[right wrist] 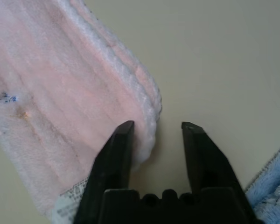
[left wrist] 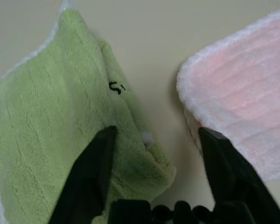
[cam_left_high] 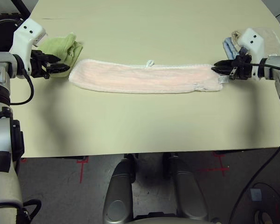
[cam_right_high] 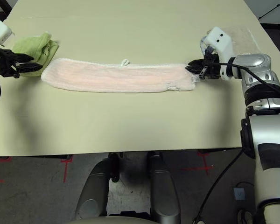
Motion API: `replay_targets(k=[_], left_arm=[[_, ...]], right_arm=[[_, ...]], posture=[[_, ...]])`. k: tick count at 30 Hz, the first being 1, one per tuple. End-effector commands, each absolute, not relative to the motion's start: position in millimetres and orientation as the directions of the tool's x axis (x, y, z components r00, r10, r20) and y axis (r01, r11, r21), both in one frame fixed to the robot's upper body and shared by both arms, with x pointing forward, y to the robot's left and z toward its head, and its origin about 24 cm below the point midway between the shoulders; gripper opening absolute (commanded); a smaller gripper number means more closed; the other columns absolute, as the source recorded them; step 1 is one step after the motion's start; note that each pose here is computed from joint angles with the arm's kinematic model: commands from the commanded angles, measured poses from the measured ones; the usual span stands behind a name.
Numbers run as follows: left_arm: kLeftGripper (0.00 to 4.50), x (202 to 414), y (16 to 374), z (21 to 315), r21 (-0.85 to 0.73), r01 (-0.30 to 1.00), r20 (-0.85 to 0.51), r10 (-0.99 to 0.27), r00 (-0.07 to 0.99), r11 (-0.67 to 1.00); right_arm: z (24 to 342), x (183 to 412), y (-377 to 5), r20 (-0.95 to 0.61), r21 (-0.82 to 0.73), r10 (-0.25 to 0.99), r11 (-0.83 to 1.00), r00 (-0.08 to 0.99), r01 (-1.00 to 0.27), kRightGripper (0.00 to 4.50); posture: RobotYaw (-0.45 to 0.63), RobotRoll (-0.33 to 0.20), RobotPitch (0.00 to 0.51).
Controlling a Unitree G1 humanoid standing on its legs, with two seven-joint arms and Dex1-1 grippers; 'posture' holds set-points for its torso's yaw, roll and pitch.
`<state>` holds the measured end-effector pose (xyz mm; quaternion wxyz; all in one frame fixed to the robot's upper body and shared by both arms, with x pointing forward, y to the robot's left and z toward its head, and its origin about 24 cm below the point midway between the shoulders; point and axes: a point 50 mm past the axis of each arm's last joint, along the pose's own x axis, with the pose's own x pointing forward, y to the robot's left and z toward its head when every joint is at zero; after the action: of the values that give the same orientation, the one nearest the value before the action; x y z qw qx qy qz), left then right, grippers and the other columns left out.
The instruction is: Fold the towel and set it aside.
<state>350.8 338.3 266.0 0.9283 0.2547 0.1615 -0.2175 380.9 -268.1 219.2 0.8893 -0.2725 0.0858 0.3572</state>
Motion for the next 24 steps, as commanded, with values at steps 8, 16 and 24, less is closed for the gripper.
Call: replay_targets(k=[8,16,24], left_arm=[[4.5,344,327,301,0.304,0.574,-0.237,-0.523,0.819,0.761],[4.5,330,307,288,0.246,0.765,-0.252,-0.723,0.644,0.595],[4.5,331,293,258,0.423,0.757,-0.24,-0.743,0.624,0.499]], right_arm=[[250,379,-268,-0.061,-0.197,0.701,0.689,0.711,-0.697,4.46],[253,366,-261,0.015,0.195,0.809,0.573,0.587,-0.796,4.46],[235,360,-249,0.053,0.026,0.786,0.616,0.616,-0.788,4.46]], posture=[[-0.04,0.0,0.287],[-0.04,0.0,0.286],[-0.05,0.0,0.279]])
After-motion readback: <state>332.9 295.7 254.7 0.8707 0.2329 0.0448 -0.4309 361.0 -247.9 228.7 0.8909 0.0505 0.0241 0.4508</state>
